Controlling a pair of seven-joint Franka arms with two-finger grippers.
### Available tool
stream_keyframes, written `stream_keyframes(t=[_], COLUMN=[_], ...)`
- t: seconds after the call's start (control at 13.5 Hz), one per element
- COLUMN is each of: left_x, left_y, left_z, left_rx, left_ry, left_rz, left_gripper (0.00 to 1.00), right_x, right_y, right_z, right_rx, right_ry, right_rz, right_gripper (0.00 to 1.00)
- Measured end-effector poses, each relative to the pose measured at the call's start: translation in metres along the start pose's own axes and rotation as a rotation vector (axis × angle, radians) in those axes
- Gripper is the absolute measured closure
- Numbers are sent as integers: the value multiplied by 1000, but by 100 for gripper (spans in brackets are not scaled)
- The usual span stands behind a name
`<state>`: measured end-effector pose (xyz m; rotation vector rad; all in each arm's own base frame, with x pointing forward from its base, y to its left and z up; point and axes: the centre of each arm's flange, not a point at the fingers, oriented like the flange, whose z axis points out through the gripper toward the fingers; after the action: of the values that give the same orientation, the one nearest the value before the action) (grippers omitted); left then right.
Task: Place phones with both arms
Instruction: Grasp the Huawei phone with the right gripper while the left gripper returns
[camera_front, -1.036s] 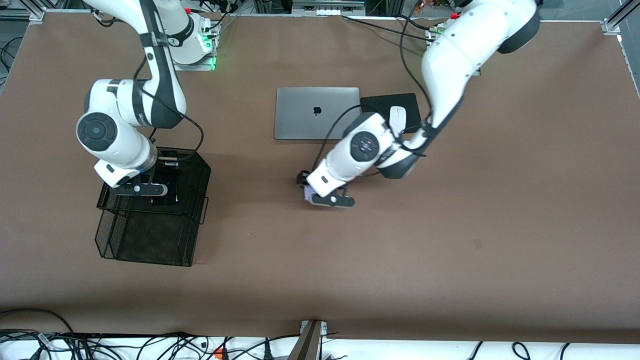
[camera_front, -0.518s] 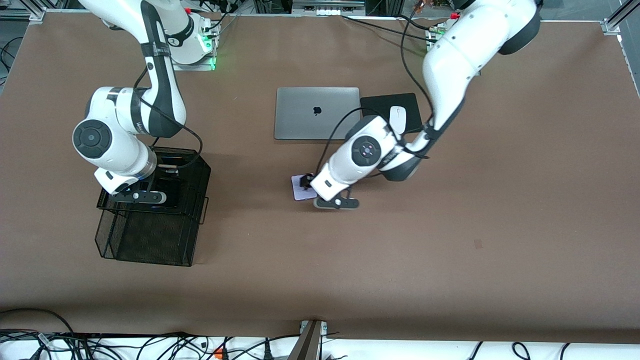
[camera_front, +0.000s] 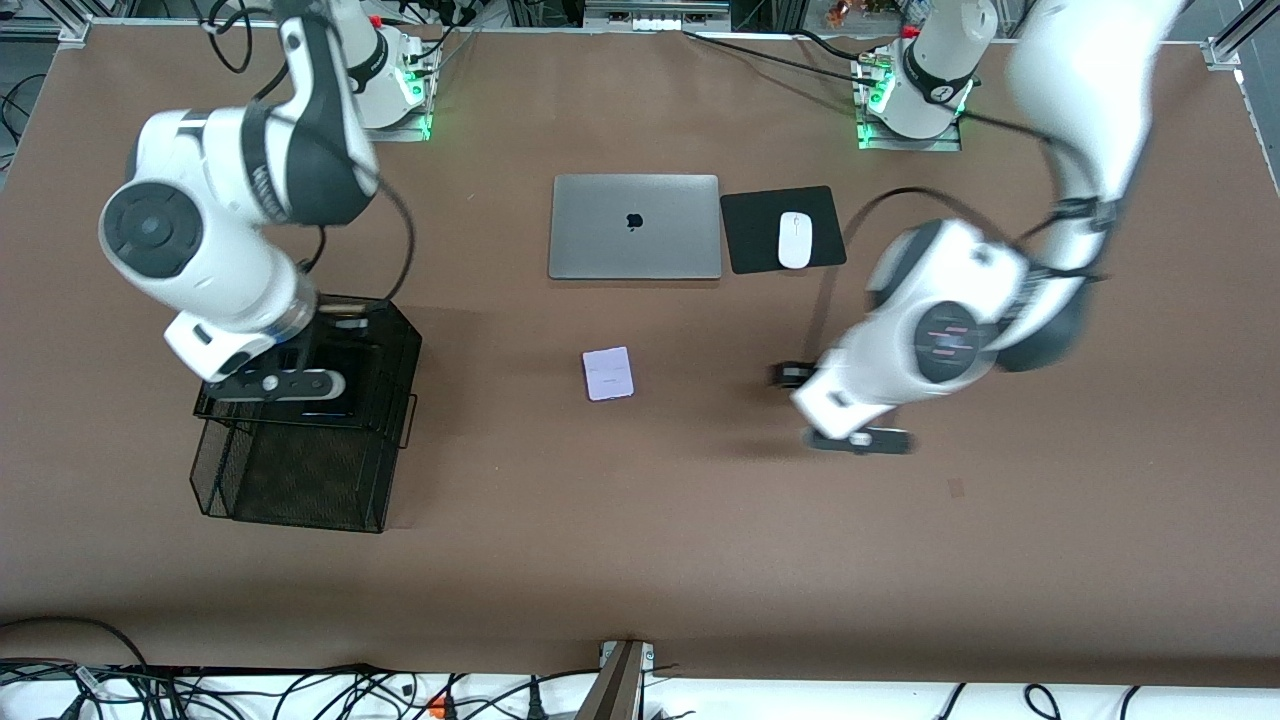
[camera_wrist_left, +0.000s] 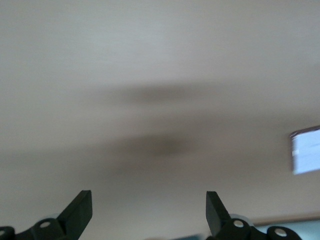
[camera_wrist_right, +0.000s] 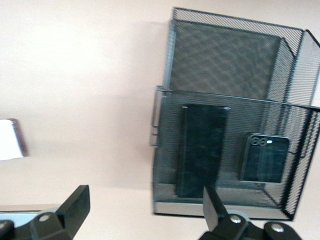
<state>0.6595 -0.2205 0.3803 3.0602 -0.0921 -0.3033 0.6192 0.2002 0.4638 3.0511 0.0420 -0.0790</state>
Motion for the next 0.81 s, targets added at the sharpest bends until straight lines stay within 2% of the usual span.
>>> stream_keyframes(t=[0.15,0.37,0.52,0.67,0.81], left_x=[-6,-23,-47,-81,-122], left_y=[-54,-123,-150,-167,-173], left_z=[-38,-104,-152,-190,-214], left_rx=[20,85,108,126,133], left_ry=[4,92,159,215,265], left_rz=[21,22,-25,-70,-88], left_gripper=[0,0,0,0,0], right_x=[-15,-44,-59,-65,-58], right_y=[-62,-184,-247,-282,-291], right_z=[4,42,77,112,146], right_rx=[-4,29,58,71,67], right_ry=[6,42,78,114,157], right_rz=[23,49,33,3,-26], right_gripper=[0,0,0,0,0])
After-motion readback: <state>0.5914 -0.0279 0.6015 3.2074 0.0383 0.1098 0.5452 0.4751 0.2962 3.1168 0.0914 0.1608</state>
